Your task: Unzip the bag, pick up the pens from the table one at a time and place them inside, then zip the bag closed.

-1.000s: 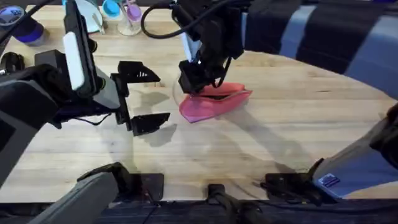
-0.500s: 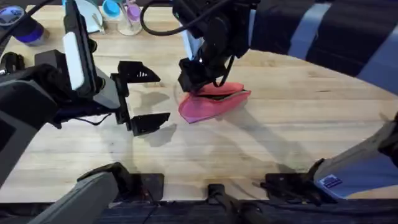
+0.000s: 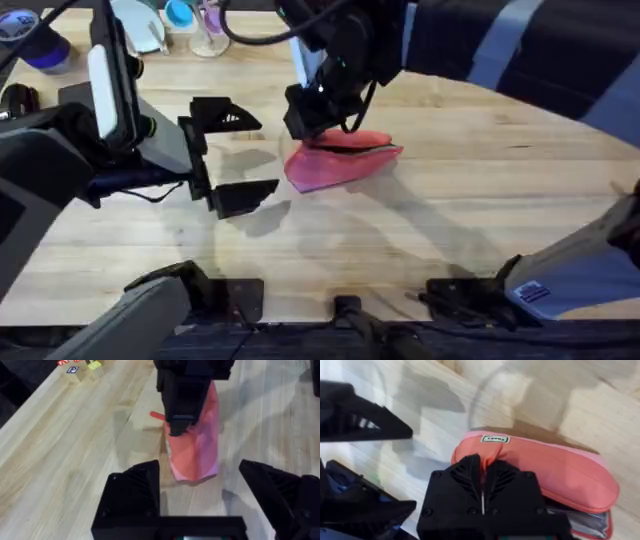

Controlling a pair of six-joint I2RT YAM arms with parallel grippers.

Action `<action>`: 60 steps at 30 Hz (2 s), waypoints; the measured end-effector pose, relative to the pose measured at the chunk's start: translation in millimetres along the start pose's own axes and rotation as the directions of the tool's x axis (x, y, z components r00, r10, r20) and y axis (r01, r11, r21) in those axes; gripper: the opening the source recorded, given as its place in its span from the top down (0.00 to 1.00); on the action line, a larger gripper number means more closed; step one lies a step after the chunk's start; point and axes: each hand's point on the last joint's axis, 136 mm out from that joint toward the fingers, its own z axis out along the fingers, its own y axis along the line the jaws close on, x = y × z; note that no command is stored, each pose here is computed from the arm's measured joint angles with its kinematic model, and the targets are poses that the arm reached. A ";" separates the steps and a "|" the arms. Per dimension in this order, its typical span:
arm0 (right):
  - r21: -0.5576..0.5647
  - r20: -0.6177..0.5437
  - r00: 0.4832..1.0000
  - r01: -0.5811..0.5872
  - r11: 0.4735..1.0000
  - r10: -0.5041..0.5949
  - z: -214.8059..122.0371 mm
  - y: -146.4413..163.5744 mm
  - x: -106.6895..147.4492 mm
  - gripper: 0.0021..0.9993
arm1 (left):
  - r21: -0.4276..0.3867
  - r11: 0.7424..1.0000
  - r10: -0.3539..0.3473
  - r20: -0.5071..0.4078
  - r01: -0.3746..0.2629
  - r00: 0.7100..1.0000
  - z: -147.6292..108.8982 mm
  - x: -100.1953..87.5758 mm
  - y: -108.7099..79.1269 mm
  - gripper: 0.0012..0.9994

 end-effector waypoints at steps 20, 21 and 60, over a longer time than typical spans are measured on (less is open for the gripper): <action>-0.013 0.050 0.999 0.015 1.000 -0.015 -8.8 8.5 -13.9 0.97 | 0.162 0.968 -0.194 0.001 0.191 0.981 29.4 19.4 -11.7 0.01; -0.013 0.051 0.999 0.017 1.000 -0.017 -8.8 8.5 -13.9 0.97 | 0.167 0.964 -0.210 0.004 0.206 0.978 31.3 22.6 -10.4 0.01; -0.027 0.044 0.999 0.018 0.999 -0.017 -8.9 11.0 -12.8 0.97 | 0.245 0.954 -0.199 0.091 0.172 0.976 72.3 37.5 3.9 0.95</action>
